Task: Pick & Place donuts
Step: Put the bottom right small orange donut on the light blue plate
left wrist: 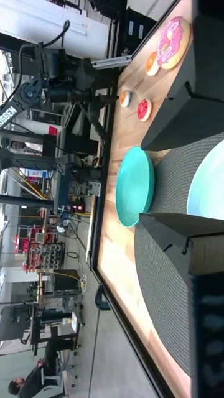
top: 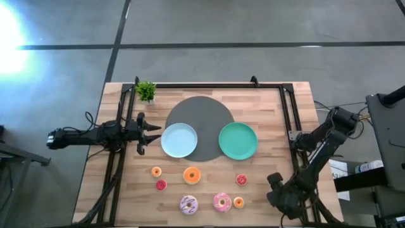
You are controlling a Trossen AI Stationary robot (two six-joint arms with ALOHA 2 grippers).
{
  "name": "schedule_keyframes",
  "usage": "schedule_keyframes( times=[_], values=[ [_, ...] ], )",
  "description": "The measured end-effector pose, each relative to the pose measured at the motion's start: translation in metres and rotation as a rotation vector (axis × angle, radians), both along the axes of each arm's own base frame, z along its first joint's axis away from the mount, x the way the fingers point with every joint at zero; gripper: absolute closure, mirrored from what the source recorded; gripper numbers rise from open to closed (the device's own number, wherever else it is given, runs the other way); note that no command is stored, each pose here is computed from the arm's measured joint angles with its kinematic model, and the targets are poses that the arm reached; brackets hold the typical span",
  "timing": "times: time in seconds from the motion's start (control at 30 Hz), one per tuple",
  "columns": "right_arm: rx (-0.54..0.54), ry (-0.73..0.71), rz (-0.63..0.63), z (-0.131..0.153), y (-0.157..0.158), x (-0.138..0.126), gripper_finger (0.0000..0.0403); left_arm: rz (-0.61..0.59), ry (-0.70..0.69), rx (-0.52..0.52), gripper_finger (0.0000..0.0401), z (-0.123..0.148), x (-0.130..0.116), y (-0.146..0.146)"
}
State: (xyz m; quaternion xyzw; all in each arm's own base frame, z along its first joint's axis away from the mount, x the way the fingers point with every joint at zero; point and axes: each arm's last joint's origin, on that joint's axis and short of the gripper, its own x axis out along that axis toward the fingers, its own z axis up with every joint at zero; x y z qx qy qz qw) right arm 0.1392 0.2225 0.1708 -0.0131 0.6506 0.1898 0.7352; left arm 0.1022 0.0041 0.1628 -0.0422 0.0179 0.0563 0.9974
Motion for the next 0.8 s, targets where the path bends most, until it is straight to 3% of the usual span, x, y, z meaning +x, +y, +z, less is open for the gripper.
schedule_keyframes(
  times=[0.2, 0.8],
  values=[
    [-0.054, 0.039, -0.142, -0.012, 0.009, 0.006, 0.0212, 0.0, 0.0, 0.0, 0.0254, 0.0, 0.0, 0.0],
    [-0.118, 0.033, -0.316, -0.02, 0.019, 0.006, 0.0292, 0.0, 0.0, 0.0, 0.0254, 0.0, 0.0, 0.0]
  ],
)
